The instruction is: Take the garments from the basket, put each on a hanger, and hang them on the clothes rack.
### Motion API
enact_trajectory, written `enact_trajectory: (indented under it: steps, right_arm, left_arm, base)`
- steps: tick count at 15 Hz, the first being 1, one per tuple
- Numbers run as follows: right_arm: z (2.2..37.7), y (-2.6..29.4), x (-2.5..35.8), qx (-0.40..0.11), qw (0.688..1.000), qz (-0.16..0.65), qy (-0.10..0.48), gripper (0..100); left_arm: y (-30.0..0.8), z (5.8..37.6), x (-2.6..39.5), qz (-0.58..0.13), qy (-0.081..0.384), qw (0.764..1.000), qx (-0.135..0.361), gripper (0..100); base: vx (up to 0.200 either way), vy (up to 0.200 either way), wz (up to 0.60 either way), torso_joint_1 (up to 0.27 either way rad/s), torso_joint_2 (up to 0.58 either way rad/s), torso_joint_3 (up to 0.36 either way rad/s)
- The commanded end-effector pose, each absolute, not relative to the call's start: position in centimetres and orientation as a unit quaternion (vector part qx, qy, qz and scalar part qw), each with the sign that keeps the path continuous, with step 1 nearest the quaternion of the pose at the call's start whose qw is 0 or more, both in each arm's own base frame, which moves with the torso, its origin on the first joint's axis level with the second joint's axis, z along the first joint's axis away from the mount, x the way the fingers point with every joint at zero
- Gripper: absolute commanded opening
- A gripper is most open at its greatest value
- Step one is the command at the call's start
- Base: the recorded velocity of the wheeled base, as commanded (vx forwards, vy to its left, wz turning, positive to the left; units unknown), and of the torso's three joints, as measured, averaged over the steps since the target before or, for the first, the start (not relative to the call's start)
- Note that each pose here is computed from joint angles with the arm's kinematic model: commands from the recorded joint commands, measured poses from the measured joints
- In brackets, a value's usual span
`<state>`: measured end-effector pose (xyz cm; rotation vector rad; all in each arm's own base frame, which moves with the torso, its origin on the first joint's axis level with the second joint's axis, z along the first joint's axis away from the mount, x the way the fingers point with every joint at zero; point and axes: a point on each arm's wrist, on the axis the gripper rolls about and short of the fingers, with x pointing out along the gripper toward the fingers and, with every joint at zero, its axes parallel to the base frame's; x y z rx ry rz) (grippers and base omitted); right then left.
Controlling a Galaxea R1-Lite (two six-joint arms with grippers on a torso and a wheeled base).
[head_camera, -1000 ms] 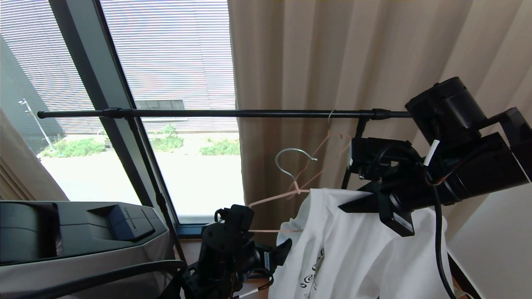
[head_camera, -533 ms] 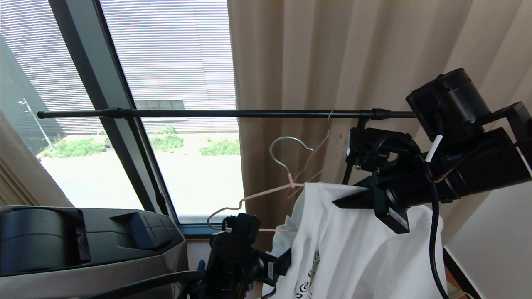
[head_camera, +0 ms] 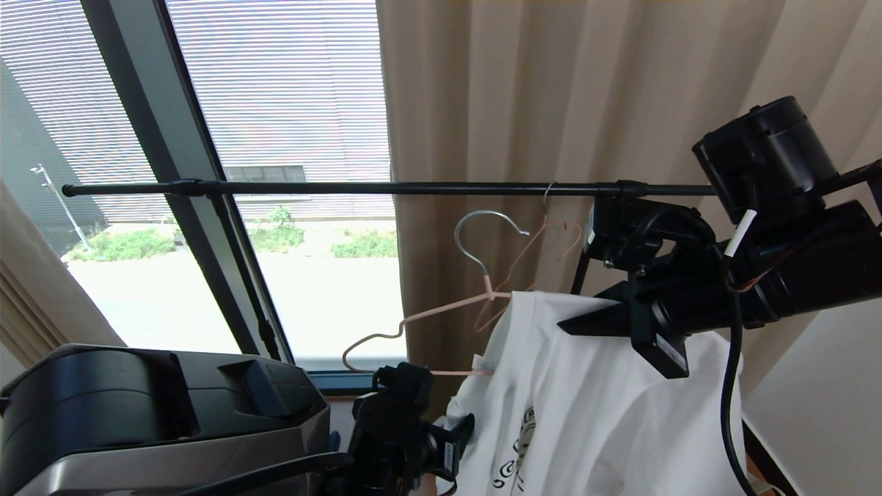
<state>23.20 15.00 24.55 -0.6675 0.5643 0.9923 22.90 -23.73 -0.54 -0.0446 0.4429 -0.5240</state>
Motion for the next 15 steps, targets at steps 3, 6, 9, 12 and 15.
enact_trajectory:
  steps: [3, 6, 9, 12, 15]
  right_arm:
    - [24.2, 14.0, 23.9, -0.304, 0.797, 0.445, 0.274, 0]
    - [23.9, 12.6, 24.8, -0.294, 0.807, 0.424, 0.288, 0]
    - [23.3, 11.6, 25.1, -0.284, 0.808, 0.417, 0.303, 0]
    - [22.9, 11.2, 24.8, -0.279, 0.807, 0.418, 0.311, 0]
    - [22.7, 10.6, 24.5, -0.277, 0.809, 0.413, 0.315, 0]
  left_arm:
    - [-23.6, -0.3, 22.8, -0.262, 0.2, 0.944, -0.03, 0]
    - [-23.2, -0.1, 22.7, -0.263, 0.184, 0.947, -0.024, 0]
    - [-22.6, -0.1, 23.4, -0.25, 0.181, 0.951, -0.025, 0]
    - [-22.1, 0.0, 23.9, -0.241, 0.179, 0.953, -0.028, 0]
    - [-21.7, 0.0, 24.4, -0.232, 0.177, 0.956, -0.026, 0]
  base:
    - [0.0, 0.0, 0.0, 0.0, 0.0, 0.0]
    - [0.0, 0.0, 0.0, 0.0, 0.0, 0.0]
    - [0.0, 0.0, 0.0, 0.0, 0.0, 0.0]
    - [0.0, 0.0, 0.0, 0.0, 0.0, 0.0]
    - [0.0, 0.0, 0.0, 0.0, 0.0, 0.0]
